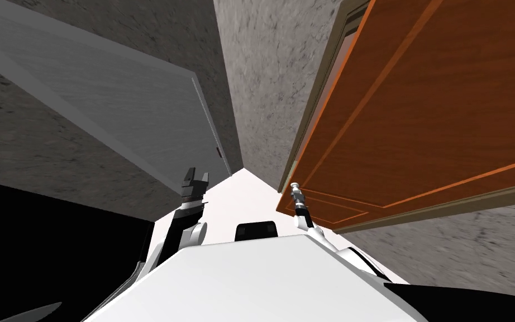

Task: Pull the door open

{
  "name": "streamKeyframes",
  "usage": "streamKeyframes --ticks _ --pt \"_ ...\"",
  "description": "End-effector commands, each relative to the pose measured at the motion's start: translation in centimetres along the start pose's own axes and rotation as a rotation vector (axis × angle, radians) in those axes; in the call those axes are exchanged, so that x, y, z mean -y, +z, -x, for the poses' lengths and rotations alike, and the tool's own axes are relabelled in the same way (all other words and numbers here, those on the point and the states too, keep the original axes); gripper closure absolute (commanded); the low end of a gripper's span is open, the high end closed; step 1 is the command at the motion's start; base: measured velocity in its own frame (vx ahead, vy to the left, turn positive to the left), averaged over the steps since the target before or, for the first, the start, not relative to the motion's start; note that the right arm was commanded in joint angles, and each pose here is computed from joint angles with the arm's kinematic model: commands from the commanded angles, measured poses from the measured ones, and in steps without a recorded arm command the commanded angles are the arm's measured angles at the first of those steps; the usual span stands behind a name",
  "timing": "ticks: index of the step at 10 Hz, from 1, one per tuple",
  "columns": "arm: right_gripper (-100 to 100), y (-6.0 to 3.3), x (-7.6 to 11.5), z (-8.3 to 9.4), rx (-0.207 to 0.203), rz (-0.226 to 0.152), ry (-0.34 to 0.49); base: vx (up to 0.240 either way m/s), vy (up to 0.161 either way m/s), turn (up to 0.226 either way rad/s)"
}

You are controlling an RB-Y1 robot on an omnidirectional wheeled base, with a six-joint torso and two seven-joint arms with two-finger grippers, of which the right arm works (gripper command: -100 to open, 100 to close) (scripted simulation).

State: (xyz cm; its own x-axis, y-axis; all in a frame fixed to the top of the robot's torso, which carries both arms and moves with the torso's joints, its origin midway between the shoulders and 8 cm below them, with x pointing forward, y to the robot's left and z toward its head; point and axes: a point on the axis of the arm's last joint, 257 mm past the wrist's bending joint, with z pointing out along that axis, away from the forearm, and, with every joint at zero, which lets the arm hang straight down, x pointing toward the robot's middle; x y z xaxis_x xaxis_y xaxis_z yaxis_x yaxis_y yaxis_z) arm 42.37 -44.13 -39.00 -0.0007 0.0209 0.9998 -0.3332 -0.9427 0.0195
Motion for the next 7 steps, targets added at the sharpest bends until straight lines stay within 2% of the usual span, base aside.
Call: streamKeyframes --ticks 1,5,6,7 --pt "100 -0.3 0.55 0.15 0.003 -0.031 0.009 -0.248 -0.004 0.108" --pt "100 -0.71 1.12 0.14 0.006 -0.087 0.018 -0.216 -0.029 0.099" --pt "100 -0.78 0.91 0.36 0.012 -0.077 0.015 -0.094 -0.018 0.028" --pt "100 -1.22 1.23 0.46 0.013 -0.104 0.016 -0.141 -0.024 0.083"
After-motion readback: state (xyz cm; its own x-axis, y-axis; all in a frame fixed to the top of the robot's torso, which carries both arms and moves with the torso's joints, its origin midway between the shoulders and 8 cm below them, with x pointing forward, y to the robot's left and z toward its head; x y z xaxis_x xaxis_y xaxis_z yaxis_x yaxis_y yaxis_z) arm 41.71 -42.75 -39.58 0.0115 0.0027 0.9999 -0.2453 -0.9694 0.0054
